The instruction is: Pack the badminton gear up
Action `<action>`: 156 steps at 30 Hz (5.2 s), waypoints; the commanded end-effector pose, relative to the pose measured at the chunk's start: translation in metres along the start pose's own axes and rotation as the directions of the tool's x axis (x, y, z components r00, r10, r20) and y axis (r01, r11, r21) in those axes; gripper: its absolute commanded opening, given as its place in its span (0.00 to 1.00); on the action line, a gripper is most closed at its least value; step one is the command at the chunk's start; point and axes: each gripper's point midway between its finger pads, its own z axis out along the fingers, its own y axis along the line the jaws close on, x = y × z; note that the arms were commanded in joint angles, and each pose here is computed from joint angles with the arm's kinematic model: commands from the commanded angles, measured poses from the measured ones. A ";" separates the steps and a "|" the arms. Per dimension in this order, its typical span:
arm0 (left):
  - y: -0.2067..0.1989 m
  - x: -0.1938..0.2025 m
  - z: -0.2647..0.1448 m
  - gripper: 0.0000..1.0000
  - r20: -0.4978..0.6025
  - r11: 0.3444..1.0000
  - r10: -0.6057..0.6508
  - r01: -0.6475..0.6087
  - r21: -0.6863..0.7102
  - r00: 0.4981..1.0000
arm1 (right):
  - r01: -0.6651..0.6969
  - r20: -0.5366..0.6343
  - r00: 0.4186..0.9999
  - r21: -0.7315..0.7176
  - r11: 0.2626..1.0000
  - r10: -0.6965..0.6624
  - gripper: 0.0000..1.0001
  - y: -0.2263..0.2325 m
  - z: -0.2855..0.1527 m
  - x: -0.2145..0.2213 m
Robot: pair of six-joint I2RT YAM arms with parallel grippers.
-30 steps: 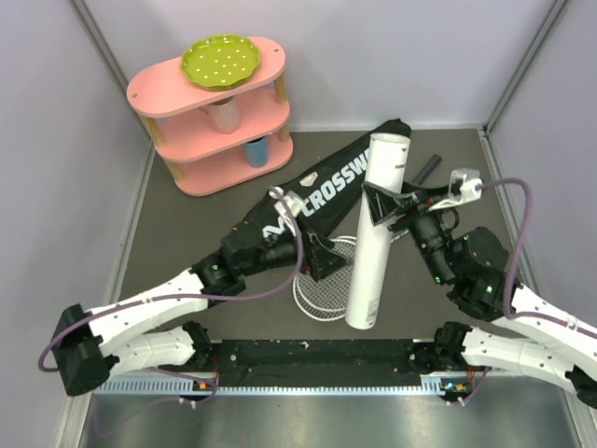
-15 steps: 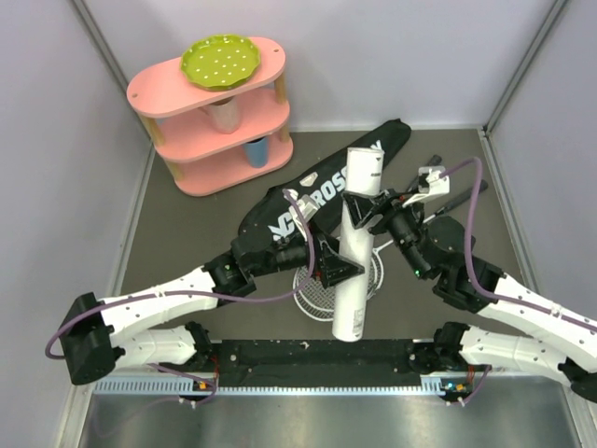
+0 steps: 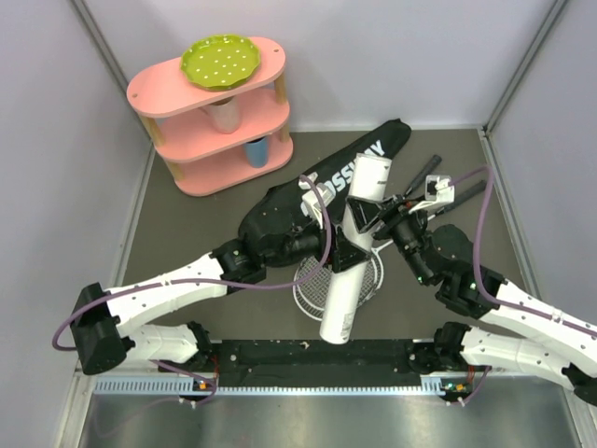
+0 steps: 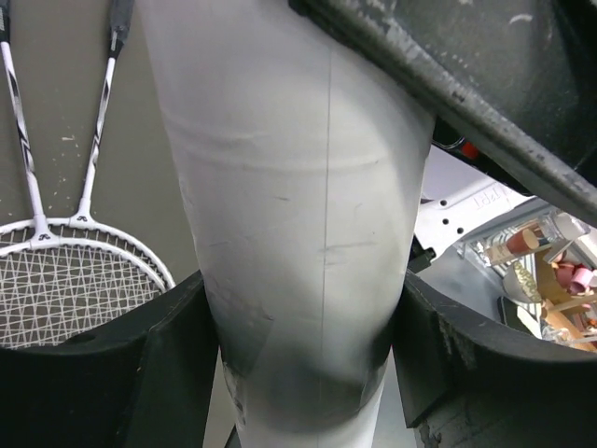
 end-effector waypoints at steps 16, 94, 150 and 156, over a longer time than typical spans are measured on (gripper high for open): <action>0.236 -0.015 -0.236 0.56 -0.086 0.480 -0.165 0.004 -0.877 0.983 | 0.134 0.162 0.976 0.066 0.989 -0.143 0.81 -0.061 -0.048 -0.021; 0.371 0.082 -0.402 0.81 -0.437 -0.013 -0.550 -0.531 -0.847 0.712 | 0.038 -0.063 0.996 -0.290 0.956 -0.059 0.73 -0.054 -0.134 0.023; 0.258 -0.123 -0.126 0.92 -0.040 0.679 0.087 -0.089 -0.729 0.995 | 0.112 -0.393 0.913 0.496 0.861 0.108 0.89 -0.137 0.147 0.157; 0.324 -0.074 -0.144 0.93 -0.145 0.559 -0.037 -0.100 -0.823 0.989 | 0.112 -0.547 0.819 0.448 0.887 0.173 0.89 -0.159 0.181 0.210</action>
